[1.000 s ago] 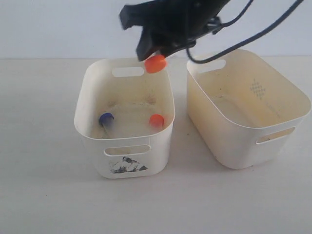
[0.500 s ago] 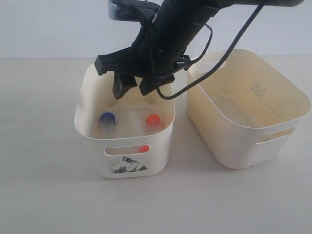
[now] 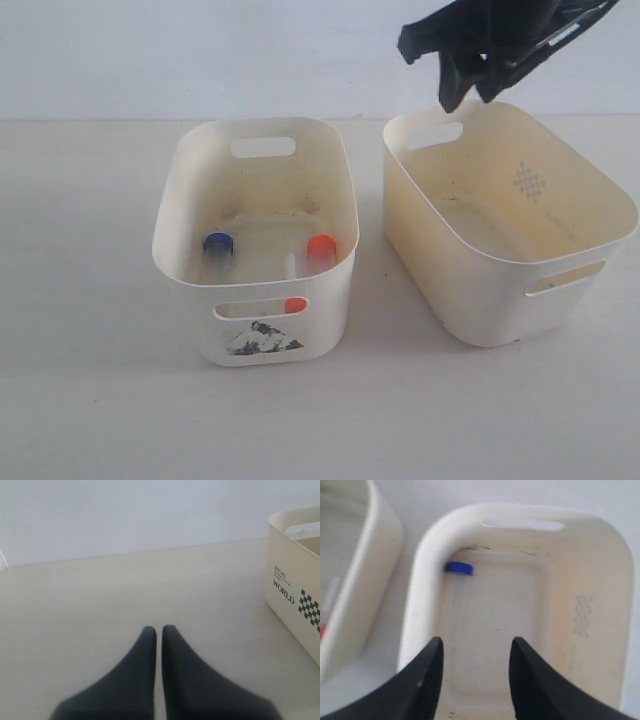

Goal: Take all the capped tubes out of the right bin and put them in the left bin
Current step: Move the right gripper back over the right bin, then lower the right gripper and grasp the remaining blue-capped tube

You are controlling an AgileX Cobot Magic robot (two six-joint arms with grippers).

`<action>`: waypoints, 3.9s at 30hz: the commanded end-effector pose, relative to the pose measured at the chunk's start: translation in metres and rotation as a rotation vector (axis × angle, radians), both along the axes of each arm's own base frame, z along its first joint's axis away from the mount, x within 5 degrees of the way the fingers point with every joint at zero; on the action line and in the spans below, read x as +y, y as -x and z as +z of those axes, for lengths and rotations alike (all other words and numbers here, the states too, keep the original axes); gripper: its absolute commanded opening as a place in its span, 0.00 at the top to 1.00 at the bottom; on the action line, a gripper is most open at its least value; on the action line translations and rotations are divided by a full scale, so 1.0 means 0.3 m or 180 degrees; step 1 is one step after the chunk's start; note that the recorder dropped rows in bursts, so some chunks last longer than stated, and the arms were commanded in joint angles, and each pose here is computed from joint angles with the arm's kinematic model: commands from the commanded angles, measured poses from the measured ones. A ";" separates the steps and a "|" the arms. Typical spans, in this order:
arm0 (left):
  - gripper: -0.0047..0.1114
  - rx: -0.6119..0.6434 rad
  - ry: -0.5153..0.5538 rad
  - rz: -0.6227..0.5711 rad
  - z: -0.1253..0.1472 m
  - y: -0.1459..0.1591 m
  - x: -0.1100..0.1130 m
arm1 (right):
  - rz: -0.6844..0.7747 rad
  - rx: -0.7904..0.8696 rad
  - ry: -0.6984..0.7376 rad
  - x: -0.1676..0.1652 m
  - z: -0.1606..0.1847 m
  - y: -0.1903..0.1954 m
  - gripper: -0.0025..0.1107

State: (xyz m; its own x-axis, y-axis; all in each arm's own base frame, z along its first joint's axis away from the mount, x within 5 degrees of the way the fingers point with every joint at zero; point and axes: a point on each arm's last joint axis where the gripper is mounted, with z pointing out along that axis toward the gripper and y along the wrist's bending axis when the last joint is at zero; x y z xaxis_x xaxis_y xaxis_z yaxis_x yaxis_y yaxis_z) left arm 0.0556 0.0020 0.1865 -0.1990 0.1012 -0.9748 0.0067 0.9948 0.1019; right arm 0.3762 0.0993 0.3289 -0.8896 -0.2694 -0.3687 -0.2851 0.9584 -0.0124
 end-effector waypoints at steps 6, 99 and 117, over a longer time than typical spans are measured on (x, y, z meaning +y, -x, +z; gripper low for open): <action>0.92 -0.0066 0.0058 0.0003 0.009 0.000 -0.001 | -0.0020 0.0348 0.0137 -0.061 -0.138 -0.076 0.62; 0.92 -0.0066 0.0058 0.0003 0.009 0.000 -0.001 | -0.0831 0.0885 -0.1226 0.006 -0.611 -0.162 0.47; 0.92 -0.0066 0.0058 0.0003 0.009 0.000 -0.001 | -0.0795 0.0894 -0.1323 -0.054 -0.484 -0.134 0.47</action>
State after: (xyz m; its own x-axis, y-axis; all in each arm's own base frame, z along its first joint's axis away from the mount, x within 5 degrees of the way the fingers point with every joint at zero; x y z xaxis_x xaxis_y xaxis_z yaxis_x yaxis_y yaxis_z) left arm 0.0556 0.0020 0.1865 -0.1990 0.1012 -0.9748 0.0067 0.9948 0.1019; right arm 0.4186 0.0916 0.1785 -0.9857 0.0861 -0.1452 0.0163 0.9046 0.4259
